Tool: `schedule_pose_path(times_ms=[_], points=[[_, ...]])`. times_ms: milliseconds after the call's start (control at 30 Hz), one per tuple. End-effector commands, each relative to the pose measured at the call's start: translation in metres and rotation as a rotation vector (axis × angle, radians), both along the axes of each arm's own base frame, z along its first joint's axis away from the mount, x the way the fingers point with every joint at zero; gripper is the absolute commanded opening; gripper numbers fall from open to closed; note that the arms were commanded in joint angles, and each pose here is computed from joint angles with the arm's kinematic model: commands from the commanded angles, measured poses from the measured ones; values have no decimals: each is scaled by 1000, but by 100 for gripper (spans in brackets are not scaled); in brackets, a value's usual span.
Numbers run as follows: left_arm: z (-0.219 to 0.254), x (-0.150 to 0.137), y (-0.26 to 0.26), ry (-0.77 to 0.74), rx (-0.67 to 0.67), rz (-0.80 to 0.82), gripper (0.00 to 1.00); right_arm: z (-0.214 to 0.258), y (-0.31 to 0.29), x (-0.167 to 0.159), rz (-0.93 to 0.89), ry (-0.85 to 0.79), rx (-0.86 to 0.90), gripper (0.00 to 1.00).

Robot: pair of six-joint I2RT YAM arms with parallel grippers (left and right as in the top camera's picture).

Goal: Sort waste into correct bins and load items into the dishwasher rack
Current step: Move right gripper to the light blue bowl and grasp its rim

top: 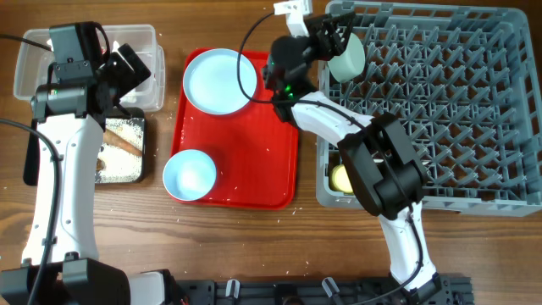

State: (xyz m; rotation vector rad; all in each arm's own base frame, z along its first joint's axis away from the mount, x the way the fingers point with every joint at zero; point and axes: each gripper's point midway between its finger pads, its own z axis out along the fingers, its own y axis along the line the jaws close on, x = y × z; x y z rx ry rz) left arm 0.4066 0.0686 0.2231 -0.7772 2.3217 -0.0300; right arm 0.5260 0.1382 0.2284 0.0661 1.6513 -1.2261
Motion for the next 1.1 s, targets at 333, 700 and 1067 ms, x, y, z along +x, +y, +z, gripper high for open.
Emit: schedule_pose_path(times_ms=[333, 700, 1067], points=[[4, 1, 2, -12, -5, 11, 100, 2, 129, -33, 335, -50, 27, 86], [4, 1, 2, -12, -5, 11, 100, -48, 221, -80, 715, 148, 513, 89], [4, 1, 2, -12, -5, 11, 100, -107, 254, -167, 691, 793, 1489, 72]])
